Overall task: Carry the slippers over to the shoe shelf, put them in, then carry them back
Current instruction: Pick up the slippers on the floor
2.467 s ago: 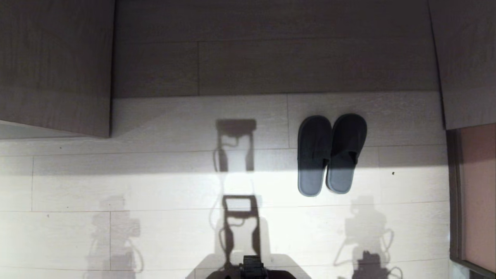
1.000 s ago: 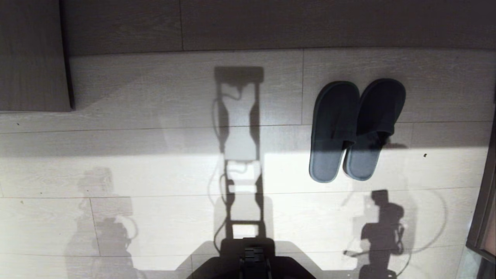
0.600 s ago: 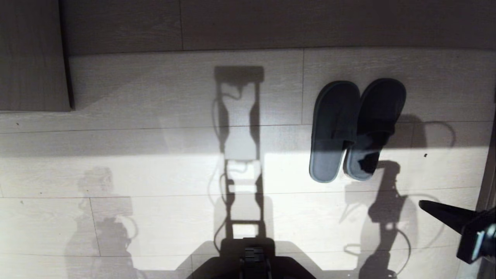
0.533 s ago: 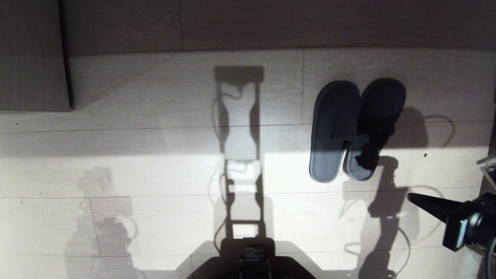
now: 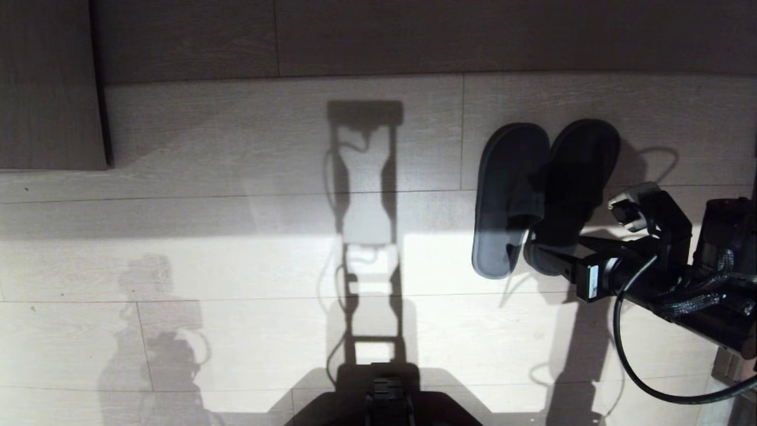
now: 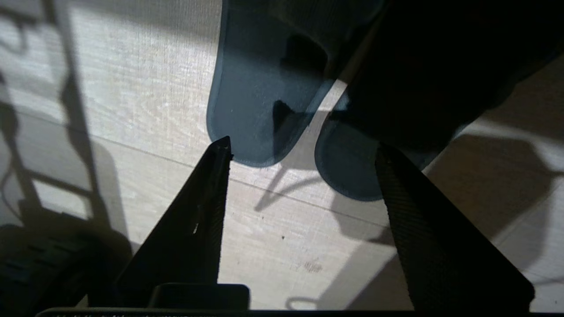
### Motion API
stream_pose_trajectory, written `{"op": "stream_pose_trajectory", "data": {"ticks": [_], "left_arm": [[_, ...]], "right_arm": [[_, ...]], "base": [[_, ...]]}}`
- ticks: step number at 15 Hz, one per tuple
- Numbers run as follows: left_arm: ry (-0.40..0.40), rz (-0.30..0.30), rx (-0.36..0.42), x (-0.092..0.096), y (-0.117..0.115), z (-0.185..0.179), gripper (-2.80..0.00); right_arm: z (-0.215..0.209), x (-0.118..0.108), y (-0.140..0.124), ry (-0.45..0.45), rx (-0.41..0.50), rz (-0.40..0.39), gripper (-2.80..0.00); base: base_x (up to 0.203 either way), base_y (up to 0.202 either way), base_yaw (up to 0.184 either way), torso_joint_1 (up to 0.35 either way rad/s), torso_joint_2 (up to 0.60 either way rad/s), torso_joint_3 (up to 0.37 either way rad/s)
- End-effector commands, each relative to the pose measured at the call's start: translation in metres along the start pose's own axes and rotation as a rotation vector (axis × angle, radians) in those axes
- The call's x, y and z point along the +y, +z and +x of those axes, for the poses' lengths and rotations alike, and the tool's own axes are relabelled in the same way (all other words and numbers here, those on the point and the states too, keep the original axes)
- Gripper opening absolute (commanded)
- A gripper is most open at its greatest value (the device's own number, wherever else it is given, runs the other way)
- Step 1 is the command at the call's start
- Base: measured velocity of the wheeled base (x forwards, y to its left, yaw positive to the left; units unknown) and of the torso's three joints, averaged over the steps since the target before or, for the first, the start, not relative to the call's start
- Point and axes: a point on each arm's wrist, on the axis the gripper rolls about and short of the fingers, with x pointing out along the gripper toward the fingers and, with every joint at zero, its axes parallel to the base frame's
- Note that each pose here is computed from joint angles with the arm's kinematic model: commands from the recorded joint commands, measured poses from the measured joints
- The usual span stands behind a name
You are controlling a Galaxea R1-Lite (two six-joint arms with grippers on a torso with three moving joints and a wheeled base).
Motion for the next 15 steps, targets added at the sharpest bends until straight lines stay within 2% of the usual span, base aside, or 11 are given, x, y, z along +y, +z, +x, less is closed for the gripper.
{"op": "stream_pose_trajectory", "data": {"ticks": [1,4,6,8,12,15], "left_arm": [[0.000,0.000,0.001,0.000,0.000,0.000,-2.80],[0.000,0.000,0.001,0.000,0.000,0.000,-2.80],[0.000,-0.001,0.001,0.000,0.000,0.000,-2.80],[0.000,-0.002,0.001,0.000,0.000,0.000,-2.80],[0.000,-0.002,0.001,0.000,0.000,0.000,-2.80],[0.000,-0.002,0.001,0.000,0.000,0.000,-2.80]], "right_arm": [[0.013,0.001,-0.002,-0.012,-0.011,-0.014,0.00],[0.031,-0.001,-0.008,-0.103,0.021,-0.047,0.00],[0.044,-0.001,-0.007,-0.147,-0.039,-0.037,0.00],[0.055,-0.002,-0.012,-0.191,-0.043,-0.031,0.00],[0.072,-0.002,-0.004,-0.204,-0.126,0.021,0.00],[0.078,-0.002,-0.006,-0.203,-0.131,0.023,0.00]], "base": [[0.000,0.000,0.000,0.000,0.00,0.000],[0.000,0.000,0.000,0.000,0.00,0.000],[0.000,0.000,0.000,0.000,0.00,0.000],[0.000,0.000,0.000,0.000,0.00,0.000],[0.000,0.000,0.000,0.000,0.00,0.000],[0.000,0.000,0.000,0.000,0.00,0.000]]}}
